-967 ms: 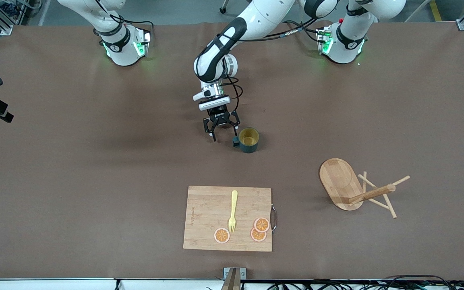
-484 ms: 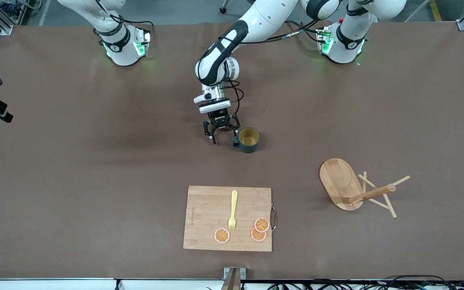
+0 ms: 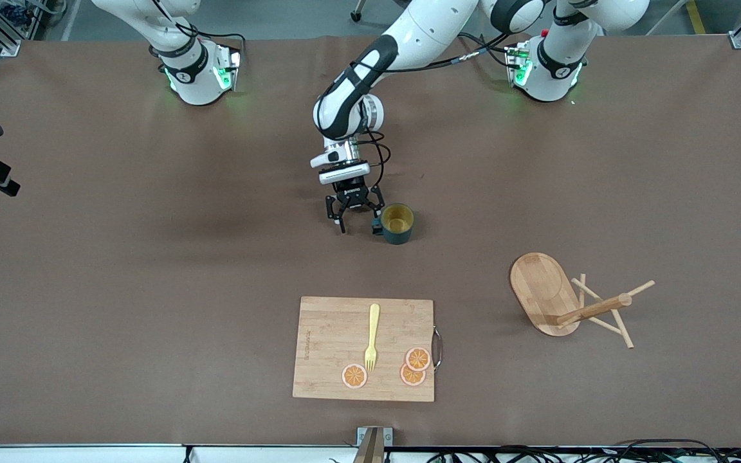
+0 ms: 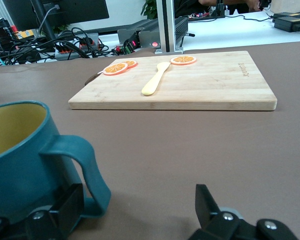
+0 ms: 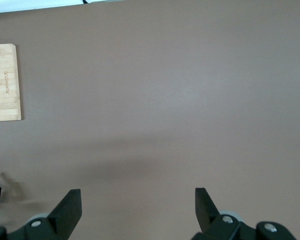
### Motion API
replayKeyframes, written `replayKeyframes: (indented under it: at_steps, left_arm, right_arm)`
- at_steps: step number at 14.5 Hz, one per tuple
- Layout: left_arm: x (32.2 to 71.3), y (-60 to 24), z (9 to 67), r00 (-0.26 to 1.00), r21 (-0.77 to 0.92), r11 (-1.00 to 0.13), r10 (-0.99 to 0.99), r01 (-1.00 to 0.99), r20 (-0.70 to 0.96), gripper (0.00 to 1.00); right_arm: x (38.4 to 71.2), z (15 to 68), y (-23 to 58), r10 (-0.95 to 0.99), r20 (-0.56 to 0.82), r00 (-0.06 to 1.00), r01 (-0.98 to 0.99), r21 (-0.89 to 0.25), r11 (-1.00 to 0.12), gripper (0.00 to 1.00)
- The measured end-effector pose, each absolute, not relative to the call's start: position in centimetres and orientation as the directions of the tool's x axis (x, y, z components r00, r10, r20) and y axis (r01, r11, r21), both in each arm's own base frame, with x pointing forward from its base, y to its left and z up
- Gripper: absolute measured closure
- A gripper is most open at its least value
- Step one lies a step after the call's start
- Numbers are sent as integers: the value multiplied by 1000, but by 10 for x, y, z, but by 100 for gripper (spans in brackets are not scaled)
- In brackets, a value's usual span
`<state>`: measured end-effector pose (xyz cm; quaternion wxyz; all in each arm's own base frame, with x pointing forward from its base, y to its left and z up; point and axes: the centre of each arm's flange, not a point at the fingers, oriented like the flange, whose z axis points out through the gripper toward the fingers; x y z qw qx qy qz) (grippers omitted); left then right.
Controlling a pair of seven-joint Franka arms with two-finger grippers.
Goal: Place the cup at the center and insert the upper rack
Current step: 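Lower the left gripper and close it on the mug handle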
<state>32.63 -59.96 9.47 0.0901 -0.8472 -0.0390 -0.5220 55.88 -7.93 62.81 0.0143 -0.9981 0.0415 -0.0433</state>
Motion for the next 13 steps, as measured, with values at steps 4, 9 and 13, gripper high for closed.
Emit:
replayKeyframes:
  at_steps: [4,9,13]
  left_arm:
    - [331,-598,94,464,-104,-982,-20,156,885,1]
    - [335,-596,91,472,-104,-982,-18,156,881,3]
    - [338,-595,91,477,-100,-982,-13,157,879,16]
  right_arm:
    - [559,628,-79,-84,85,993,-82,-32,-996,0]
    - [559,628,-79,-84,84,993,-82,-32,-996,0]
    - [559,628,-80,-86,84,993,-83,-32,-996,0]
